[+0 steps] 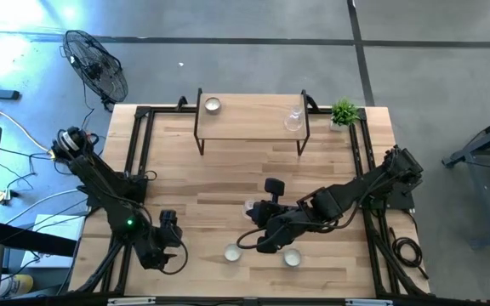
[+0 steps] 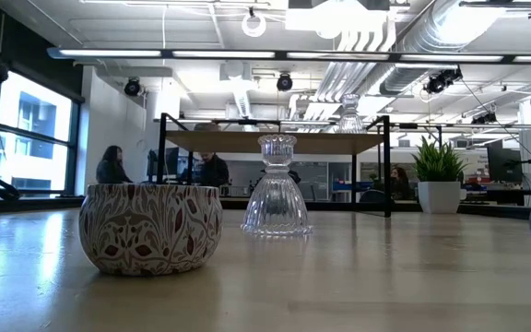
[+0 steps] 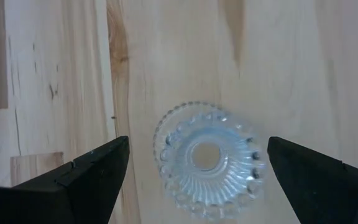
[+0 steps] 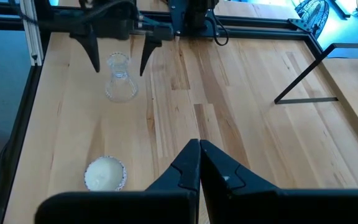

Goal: Pick & Place candle stick holders
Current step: Put the bottom transparent candle holder on the shelf

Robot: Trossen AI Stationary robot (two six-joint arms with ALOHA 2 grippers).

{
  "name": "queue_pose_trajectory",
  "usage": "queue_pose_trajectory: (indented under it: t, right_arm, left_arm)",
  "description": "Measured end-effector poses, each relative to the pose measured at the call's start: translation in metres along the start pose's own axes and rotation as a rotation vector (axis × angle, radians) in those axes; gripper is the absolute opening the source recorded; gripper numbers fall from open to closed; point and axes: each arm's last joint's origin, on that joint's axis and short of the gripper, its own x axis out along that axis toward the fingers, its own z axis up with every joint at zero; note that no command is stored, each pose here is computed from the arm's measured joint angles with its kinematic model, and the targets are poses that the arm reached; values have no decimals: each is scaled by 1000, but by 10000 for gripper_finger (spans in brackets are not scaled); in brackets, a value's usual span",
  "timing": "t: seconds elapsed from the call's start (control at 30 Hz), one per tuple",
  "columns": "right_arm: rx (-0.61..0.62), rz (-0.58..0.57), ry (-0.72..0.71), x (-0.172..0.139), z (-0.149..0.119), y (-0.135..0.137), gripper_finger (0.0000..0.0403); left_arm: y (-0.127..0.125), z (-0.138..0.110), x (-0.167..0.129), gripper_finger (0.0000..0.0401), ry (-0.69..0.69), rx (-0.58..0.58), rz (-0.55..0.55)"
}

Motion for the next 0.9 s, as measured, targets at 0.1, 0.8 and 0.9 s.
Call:
queue_pose_trajectory:
  t: [0.1,0.8,0.9]
  right_arm:
    - [0,0,0,0,0,0,0]
    - [1,2,-6,0,1,0,0]
    - [1,2,-6,0,1,0,0]
  left_arm:
    - [-1,-1,4,375,11,5,10]
    - [-3,1,4,375,2,-9,-18]
    - [-3,1,4,371,-2,-8,-13]
